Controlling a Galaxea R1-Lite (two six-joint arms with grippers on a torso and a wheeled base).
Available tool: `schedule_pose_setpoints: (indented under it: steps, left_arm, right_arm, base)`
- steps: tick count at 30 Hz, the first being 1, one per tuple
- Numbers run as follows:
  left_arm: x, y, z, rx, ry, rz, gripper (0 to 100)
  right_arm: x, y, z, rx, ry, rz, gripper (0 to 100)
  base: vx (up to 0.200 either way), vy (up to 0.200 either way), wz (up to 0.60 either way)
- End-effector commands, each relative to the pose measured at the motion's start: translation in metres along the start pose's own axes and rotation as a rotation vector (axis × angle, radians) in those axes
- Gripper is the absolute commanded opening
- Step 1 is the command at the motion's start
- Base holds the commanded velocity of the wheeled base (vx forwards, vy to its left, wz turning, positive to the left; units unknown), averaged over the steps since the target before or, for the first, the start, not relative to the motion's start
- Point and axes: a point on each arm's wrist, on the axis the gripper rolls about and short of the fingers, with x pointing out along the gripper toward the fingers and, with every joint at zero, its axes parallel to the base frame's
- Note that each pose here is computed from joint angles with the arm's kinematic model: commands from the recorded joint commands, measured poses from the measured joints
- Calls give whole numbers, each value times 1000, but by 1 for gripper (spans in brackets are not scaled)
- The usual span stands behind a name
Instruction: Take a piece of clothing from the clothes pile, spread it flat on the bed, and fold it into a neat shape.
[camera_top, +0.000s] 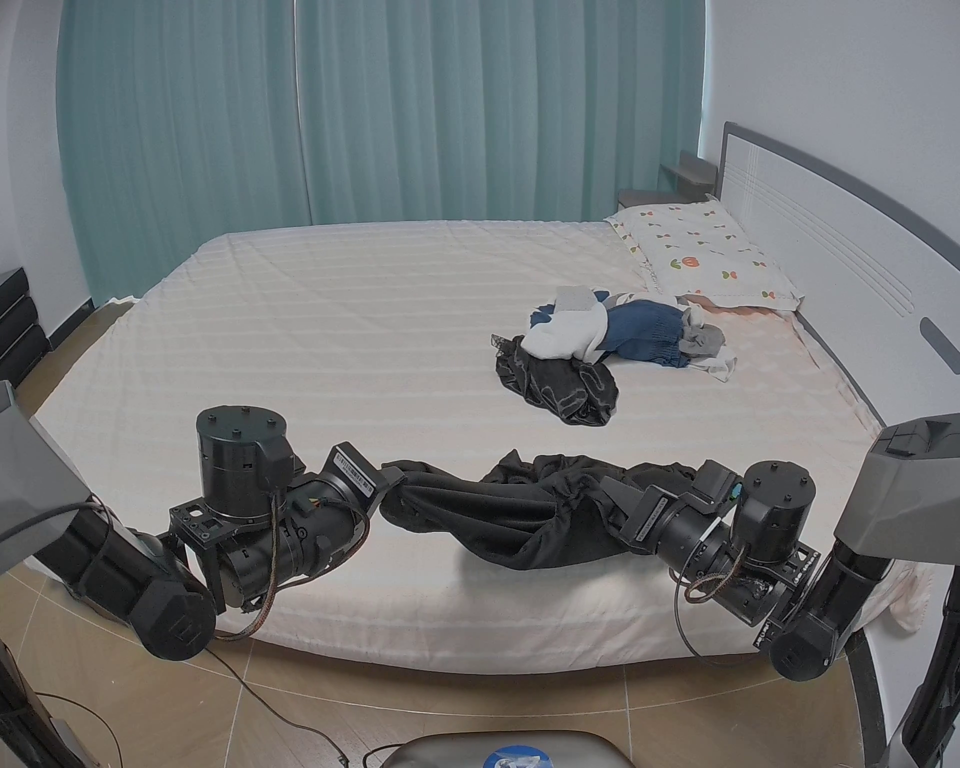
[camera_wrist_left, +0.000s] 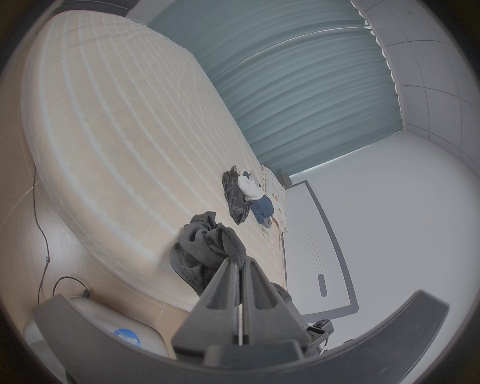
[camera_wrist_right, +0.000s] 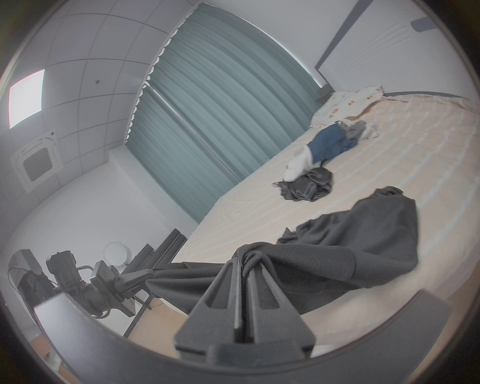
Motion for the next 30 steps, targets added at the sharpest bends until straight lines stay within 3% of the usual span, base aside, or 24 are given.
schedule_pose_setpoints:
  steps: [1, 8, 15, 24, 30]
  left_arm:
    - [-4, -2, 2, -2, -8, -8, 0]
    - [-18, -13, 7, -2, -23, -45, 0]
    - [-21, -13, 10, 2, -36, -48, 0]
    - [-13, -1, 14, -10, -46, -2, 0]
    - [-13, 2, 19, -16, -60, 8, 0]
  right_arm:
    - [5, 13, -2, -20, -12, 54, 0]
    - [3, 30, -15, -33, 27, 110, 0]
    - [16, 32, -13, -61, 0, 130, 0]
    - [19, 28, -20, -64, 18, 120, 0]
    - [20, 26, -19, -64, 16, 116, 0]
  base:
    - [0, 200, 0]
    - [0, 200, 0]
    - [0, 200, 0]
    - [0, 0, 0]
    - [100, -200, 0]
